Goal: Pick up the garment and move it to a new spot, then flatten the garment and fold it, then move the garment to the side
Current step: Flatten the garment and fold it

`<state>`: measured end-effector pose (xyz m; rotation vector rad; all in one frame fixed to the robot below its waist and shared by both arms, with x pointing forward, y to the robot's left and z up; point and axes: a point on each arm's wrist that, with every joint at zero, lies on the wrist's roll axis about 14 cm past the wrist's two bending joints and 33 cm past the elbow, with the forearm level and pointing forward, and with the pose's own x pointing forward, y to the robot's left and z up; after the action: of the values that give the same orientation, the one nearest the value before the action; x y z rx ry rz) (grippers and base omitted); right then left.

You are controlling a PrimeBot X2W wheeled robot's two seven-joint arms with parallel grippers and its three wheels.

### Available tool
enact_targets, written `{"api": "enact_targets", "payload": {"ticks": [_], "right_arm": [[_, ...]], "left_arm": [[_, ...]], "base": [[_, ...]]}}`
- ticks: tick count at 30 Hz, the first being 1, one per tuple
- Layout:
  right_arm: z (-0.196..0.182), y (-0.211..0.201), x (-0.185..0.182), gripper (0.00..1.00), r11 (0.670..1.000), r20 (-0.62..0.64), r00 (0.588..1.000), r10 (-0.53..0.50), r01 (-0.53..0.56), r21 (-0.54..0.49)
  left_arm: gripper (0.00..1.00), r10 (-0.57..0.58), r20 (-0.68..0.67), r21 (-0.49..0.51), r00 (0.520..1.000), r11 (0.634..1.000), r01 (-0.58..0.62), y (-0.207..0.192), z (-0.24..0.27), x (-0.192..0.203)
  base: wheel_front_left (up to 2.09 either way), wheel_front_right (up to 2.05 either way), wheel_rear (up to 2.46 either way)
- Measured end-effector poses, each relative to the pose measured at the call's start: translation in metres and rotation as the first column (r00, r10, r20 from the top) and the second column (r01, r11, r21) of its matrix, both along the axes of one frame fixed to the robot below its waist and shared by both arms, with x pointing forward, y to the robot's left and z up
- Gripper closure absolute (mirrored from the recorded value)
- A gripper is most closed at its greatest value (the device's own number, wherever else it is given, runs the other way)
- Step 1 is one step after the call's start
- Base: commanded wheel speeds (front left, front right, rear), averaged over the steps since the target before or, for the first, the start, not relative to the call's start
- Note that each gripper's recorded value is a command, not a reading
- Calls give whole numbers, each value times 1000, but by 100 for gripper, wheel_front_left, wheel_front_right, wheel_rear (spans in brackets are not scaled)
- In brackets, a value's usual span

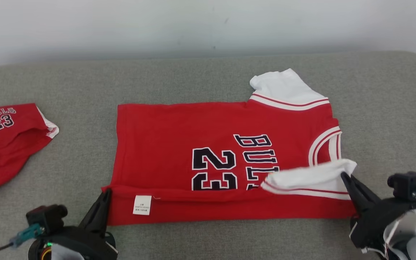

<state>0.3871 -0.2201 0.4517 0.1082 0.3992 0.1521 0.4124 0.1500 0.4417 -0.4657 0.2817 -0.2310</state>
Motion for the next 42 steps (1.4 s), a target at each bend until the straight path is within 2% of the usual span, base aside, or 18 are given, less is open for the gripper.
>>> {"api": "enact_targets", "payload": {"ticks": [8,13,14,15,16,17,22,26,33,42], "right_arm": [[-23,4,35,100,1000,-56,998,7,-9,-27],[-27,6,46,100,999,-32,999,4,-5,-35],[-27,5,46,69,999,-26,1000,0,-1,-41],[-27,4,47,49,999,-16,1000,-2,1,-45],[-26,3,47,0,999,-8,1000,-7,7,-45],[-26,3,46,0,999,-5,1000,-9,9,-44],[-17,-6,38,0,998,56,998,-27,29,-49],[-26,-11,14,0,997,51,998,-24,27,-72],[-46,-12,-16,0,997,-7,999,-37,37,-63],[-59,-7,-26,0,996,-53,998,-36,32,-78]], "left_arm": [[100,-30,-45,37,999,999,32,-3,-16,23],[100,-30,-67,52,997,998,33,-1,-27,28],[100,-25,-61,52,998,998,29,-1,-26,28],[64,-22,-58,54,998,998,25,-1,-26,29],[30,-21,-51,57,998,998,24,0,-26,28],[0,-20,-45,58,999,998,22,0,-25,28],[0,-34,25,82,999,996,32,-4,-10,26],[0,-11,44,76,999,997,7,3,-7,12],[0,-4,-24,54,1000,999,6,1,-30,-23],[0,-7,-77,66,997,998,12,-3,-46,-29]], "base": [[0,0,0],[0,0,0],[0,0,0],[0,0,0],[0,0,0],[0,0,0],[0,0,0],[0,0,0],[0,0,0],[0,0,0]]}}
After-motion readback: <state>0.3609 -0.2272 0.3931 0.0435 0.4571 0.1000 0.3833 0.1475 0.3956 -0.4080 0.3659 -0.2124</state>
